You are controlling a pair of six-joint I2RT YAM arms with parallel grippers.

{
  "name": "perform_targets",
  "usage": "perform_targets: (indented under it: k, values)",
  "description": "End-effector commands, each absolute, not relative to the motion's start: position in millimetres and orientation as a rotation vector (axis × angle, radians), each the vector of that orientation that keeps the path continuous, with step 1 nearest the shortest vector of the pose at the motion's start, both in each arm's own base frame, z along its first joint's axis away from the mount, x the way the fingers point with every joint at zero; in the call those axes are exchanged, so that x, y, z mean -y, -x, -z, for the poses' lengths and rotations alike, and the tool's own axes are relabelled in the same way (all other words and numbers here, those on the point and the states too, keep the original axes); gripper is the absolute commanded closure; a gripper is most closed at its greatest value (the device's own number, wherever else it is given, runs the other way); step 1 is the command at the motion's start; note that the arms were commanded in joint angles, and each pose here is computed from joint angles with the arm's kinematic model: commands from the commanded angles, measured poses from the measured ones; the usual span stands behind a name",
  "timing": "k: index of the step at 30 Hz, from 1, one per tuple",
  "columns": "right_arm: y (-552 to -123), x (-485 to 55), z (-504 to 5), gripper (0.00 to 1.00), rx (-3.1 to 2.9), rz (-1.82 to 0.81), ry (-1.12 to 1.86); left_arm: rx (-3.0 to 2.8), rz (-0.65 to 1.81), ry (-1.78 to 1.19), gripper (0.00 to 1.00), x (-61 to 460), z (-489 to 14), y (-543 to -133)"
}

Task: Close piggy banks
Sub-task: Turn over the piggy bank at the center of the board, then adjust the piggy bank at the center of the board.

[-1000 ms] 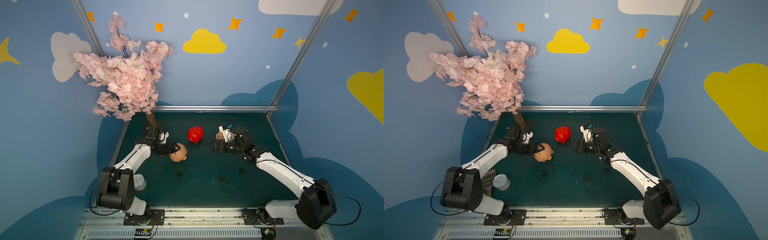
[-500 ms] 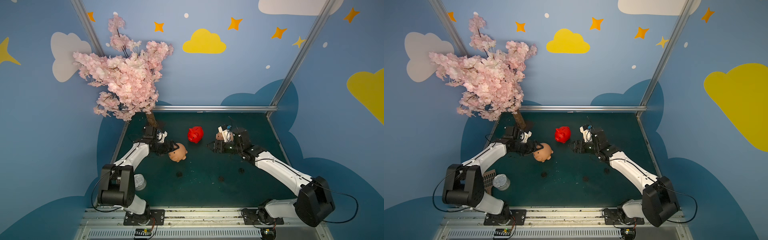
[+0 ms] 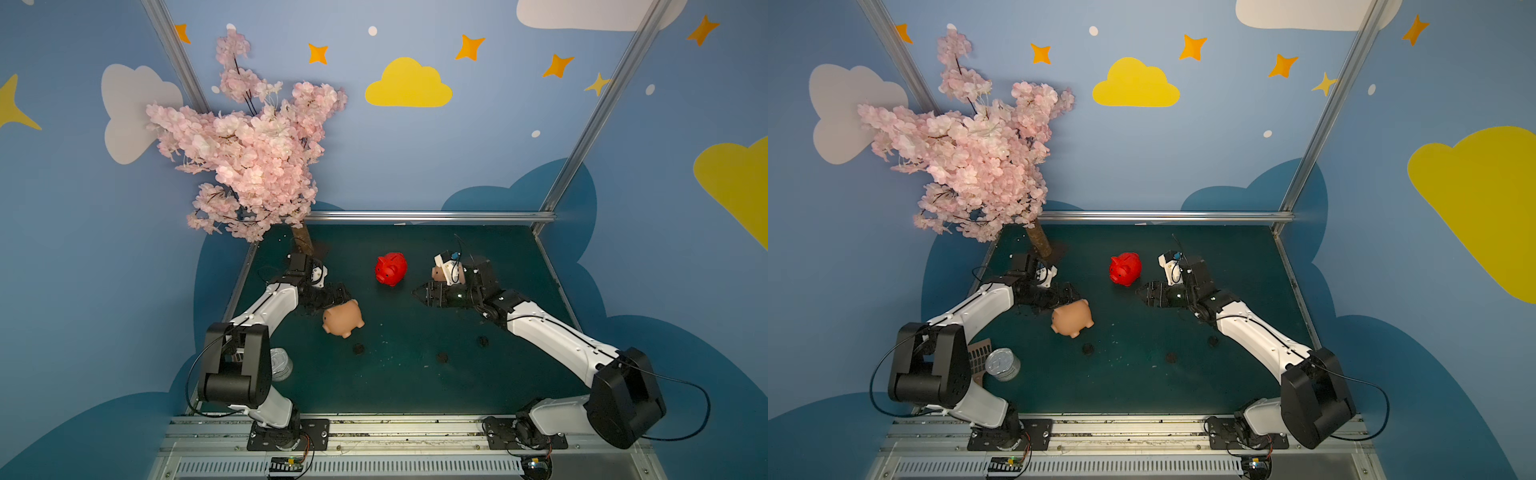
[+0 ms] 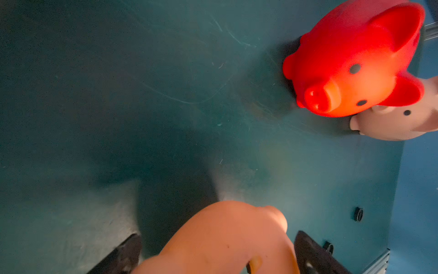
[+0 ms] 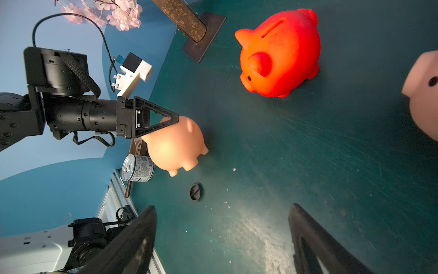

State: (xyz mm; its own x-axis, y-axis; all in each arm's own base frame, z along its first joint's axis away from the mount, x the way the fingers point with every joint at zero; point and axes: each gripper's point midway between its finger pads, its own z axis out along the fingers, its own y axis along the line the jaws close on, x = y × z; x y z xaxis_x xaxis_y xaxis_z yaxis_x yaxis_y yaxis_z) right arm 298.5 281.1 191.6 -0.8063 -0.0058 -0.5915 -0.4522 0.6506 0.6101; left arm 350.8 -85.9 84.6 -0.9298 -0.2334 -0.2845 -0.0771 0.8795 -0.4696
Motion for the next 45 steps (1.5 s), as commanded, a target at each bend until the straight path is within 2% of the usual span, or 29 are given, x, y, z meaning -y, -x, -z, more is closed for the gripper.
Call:
perform_targets:
  k: [1,11,18,29,32,36,42,45]
  values:
    - [-298.8,-287.0,-196.2,0.14,-2.316,-1.08,0.364,-2.761,0.581,0.248,0.01,75.8,-77.0,-343.4]
    - [-298.1,-295.9,-187.1,0.14,-2.371,-1.065,0.358,-2.729,0.423,0.274,0.0,56.8,-94.2,-348.7]
    - [-282.4,-332.4,-170.1,0.16,-2.464,-1.058,0.356,-2.698,0.387,0.27,0.01,51.6,-114.7,-346.6]
    - [-244.1,-407.7,-131.5,0.3,-2.622,-1.108,0.528,-2.664,0.473,0.244,0.01,60.9,-137.4,-327.9]
    - [-242.4,-415.1,-125.4,0.32,-2.637,-1.105,0.544,-2.663,0.514,0.258,0.05,65.4,-137.7,-321.5]
    - [-243.6,-416.8,-121.6,0.36,-2.646,-1.097,0.55,-2.687,0.654,0.248,0.14,87.0,-135.1,-304.4]
    - [-242.1,-413.0,-115.3,0.42,-2.664,-1.073,0.553,-2.74,0.679,0.269,0.28,95.8,-125.9,-273.8]
    - [-240.2,-410.0,-111.2,0.46,-2.687,-1.055,0.54,-2.739,0.773,0.256,0.28,105.9,-121.5,-262.6]
